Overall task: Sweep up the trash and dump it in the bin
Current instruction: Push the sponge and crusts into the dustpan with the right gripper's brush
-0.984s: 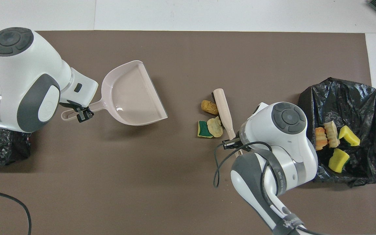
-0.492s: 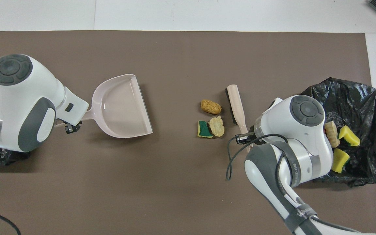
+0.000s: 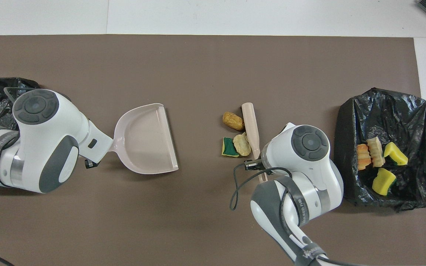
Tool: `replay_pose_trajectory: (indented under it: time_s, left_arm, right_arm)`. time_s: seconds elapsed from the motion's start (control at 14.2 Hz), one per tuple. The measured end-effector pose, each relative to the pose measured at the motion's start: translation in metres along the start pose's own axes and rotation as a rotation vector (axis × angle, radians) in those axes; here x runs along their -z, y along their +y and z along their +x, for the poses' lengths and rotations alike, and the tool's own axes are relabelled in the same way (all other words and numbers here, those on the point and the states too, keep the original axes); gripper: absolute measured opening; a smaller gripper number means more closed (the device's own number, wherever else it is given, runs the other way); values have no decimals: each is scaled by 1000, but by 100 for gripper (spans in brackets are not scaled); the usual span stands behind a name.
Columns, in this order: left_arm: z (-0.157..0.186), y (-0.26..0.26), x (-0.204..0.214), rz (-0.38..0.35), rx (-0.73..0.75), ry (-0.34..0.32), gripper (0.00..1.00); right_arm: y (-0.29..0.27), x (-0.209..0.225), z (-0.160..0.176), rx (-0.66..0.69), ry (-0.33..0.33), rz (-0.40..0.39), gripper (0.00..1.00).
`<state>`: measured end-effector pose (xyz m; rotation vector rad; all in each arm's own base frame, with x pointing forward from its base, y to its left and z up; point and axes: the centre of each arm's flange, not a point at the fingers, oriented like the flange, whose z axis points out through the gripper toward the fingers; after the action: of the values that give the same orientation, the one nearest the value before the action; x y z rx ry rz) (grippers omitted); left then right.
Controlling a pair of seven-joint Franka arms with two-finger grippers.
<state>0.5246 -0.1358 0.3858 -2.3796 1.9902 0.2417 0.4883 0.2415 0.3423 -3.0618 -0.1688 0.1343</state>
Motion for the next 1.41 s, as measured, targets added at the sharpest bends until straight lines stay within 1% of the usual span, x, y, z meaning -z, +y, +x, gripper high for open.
replay_pose_trajectory:
  time_s: [0.14,0.28,0.56,0.84,0.98,1.12,1.19,1.27,1.41]
  left_arm:
    - [8,11,-9,3,-8,-1,31]
    - [17,18,-9,12,-4,1,31]
    - [19,21,-8,15,-1,2,31]
    - [18,22,-15,22,3,7,31]
    - [14,23,-25,31,9,15,31]
    - [11,21,-28,38,18,21,31]
    - [7,18,-28,41,30,24,31]
    - [0,15,-28,43,45,27,31]
    - [-13,8,-29,45,78,32,31]
  right_arm:
    - [-27,-7,-8,-21,-2,-3,26]
    - [-56,-11,-15,-27,4,12,26]
    - [-102,-10,-27,-38,-26,107,26]
    - [-148,-13,-44,-8,-48,190,26]
    - [-166,-4,-49,19,-61,268,26]
    - [-176,7,-47,5,-71,360,26]
    - [-179,14,-45,-6,-70,386,26]
    - [-181,20,-45,-4,-74,397,26]
    - [-179,34,-51,10,-117,399,26]
